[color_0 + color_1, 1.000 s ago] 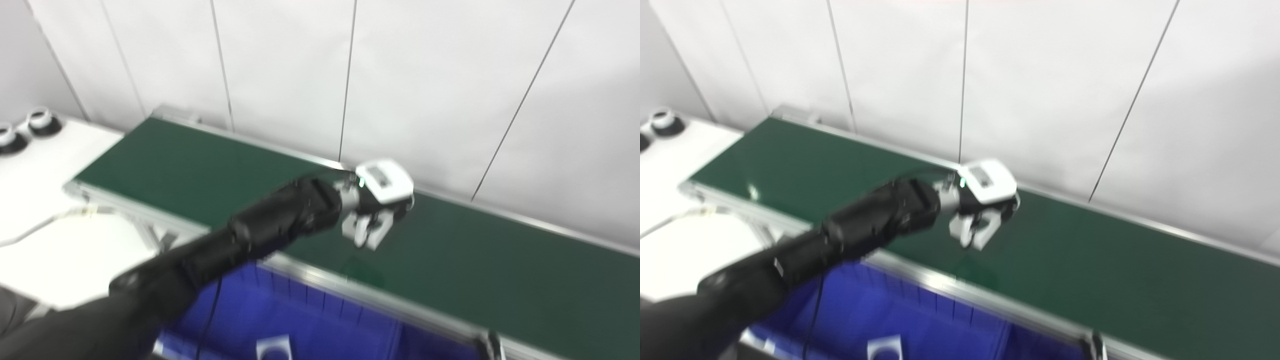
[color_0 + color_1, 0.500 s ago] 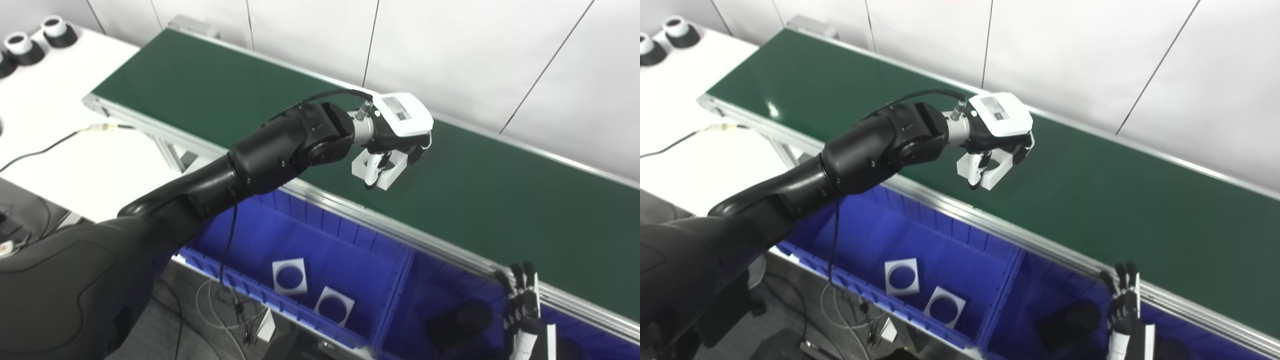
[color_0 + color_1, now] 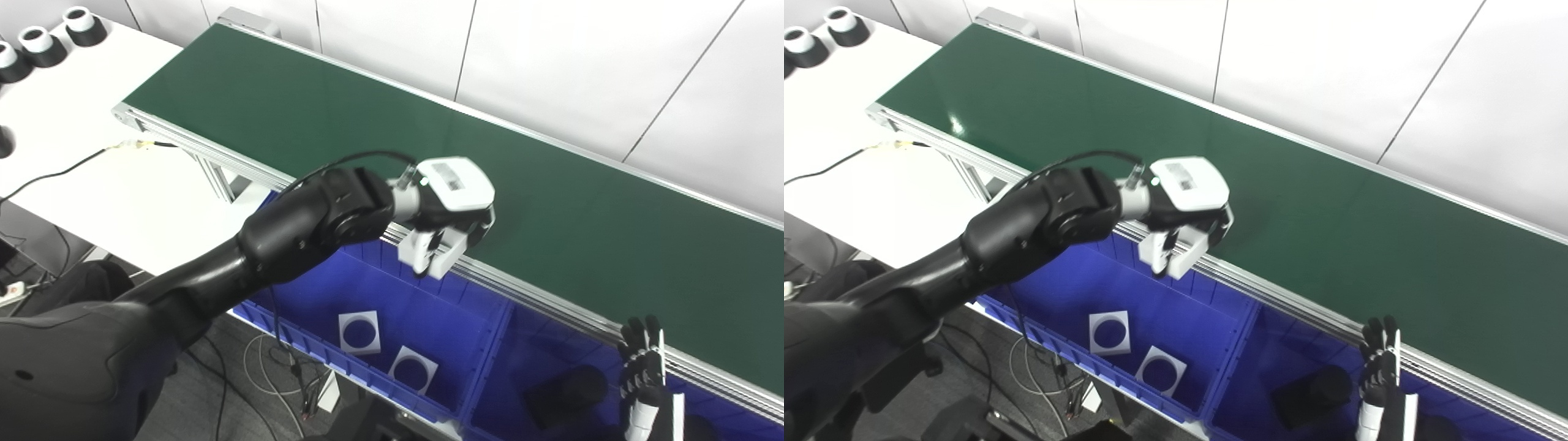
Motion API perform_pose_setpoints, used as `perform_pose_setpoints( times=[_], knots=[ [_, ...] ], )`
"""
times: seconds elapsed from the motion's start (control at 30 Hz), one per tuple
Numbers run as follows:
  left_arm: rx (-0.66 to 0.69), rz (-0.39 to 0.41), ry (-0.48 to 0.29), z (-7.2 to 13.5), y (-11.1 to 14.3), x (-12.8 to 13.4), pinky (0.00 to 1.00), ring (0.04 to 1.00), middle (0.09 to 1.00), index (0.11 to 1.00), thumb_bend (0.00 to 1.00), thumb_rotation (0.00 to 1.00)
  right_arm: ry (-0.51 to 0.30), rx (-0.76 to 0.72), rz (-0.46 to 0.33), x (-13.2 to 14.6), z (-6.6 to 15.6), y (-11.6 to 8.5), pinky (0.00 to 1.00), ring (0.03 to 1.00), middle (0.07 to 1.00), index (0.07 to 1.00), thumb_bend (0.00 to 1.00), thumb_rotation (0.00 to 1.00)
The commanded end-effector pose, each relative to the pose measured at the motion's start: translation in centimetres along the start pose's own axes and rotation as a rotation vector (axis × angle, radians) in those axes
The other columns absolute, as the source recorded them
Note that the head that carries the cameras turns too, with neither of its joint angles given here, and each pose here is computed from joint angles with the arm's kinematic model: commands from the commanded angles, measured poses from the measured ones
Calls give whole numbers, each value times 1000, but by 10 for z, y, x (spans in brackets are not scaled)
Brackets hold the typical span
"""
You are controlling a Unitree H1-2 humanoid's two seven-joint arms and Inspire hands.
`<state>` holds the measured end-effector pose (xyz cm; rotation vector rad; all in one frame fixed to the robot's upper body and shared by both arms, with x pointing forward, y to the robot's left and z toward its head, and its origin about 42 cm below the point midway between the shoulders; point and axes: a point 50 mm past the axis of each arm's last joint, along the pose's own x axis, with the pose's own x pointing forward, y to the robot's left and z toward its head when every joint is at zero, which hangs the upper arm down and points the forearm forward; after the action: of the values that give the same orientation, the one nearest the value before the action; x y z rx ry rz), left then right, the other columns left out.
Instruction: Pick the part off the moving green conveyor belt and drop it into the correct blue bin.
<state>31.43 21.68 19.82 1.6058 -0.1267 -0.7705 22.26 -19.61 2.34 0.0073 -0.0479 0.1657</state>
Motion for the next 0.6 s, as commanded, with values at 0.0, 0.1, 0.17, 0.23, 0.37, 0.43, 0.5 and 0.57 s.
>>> perform_pose_setpoints(
  times=[0.0, 0.1, 0.17, 0.23, 0.37, 0.43, 0.5, 0.57],
  knots=[
    [-24, 58, 8, 1, 10, -7, 320, 378, 474, 563, 493, 0, -138, 21, 12, 20, 26, 8, 998, 974, 963, 1000, 877, 1000],
    [-82, 59, 19, 7, -7, -13, 330, 385, 480, 563, 495, 0, -138, 19, 10, 19, 26, 9, 1000, 975, 962, 1000, 870, 1000],
    [-127, 46, 32, 11, -19, -16, 373, 402, 496, 551, 498, 0, -137, 11, 10, 19, 26, 9, 998, 972, 963, 1000, 877, 1000],
    [-171, 44, 56, 14, -33, -18, 378, 403, 495, 552, 498, 0, -137, 16, 7, 19, 26, 10, 998, 973, 963, 1000, 870, 1000],
    [-217, 56, 91, 18, -56, -22, 366, 391, 495, 562, 496, 0, -138, 10, 12, 20, 26, 11, 1000, 970, 960, 1000, 865, 1000],
    [-246, 66, 101, 17, -65, -22, 368, 393, 500, 557, 496, 0, -139, 9, 15, 20, 27, 11, 997, 968, 961, 1000, 866, 1000],
    [-278, 69, 122, 16, -76, -20, 368, 394, 502, 555, 496, 0, -140, 12, 14, 19, 27, 11, 993, 967, 960, 1000, 860, 1000],
    [-305, 72, 144, 14, -85, -18, 358, 391, 498, 560, 495, 0, -140, 16, 12, 19, 27, 11, 995, 967, 959, 1000, 861, 1000]
  ],
)
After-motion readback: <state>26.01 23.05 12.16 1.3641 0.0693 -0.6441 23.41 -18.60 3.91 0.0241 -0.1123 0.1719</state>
